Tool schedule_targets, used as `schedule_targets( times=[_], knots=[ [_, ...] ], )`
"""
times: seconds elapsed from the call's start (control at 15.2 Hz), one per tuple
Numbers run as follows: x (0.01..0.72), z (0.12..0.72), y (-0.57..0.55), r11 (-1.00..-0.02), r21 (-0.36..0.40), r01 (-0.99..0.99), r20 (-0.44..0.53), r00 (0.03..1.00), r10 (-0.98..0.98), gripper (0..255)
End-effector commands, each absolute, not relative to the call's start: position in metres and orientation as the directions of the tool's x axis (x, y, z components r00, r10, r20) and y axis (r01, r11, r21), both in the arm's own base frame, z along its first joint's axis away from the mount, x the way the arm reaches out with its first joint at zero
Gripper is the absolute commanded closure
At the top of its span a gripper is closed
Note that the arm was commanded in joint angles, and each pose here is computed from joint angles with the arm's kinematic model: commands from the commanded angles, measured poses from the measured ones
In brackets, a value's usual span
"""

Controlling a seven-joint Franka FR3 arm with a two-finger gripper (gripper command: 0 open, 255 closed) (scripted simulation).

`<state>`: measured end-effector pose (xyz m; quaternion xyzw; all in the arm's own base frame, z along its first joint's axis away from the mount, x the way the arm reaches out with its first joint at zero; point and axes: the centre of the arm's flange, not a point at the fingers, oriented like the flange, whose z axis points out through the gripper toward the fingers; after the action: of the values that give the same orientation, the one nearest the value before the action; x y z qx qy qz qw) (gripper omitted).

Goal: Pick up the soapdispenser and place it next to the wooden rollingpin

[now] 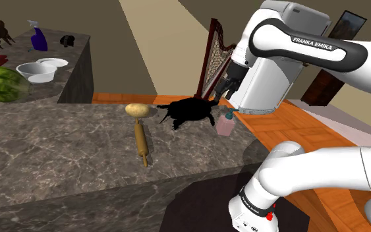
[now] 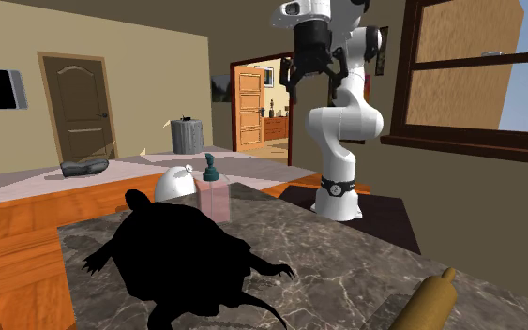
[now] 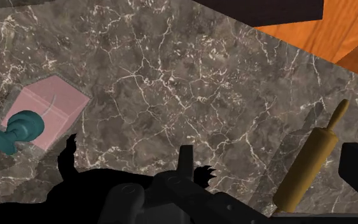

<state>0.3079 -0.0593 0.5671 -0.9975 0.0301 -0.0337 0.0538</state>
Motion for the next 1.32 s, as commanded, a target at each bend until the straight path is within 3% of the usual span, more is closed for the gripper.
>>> schedule_targets(
  times=[0.0, 1.25],
  knots=[
    [0.308, 0.556, -0.082, -0.994, -0.104, -0.030, 0.061, 0.997, -0.036, 0],
    [0.344, 0.447, -0.300, -0.978, -0.065, 0.196, 0.023, 0.981, 0.195, 0]
  ],
)
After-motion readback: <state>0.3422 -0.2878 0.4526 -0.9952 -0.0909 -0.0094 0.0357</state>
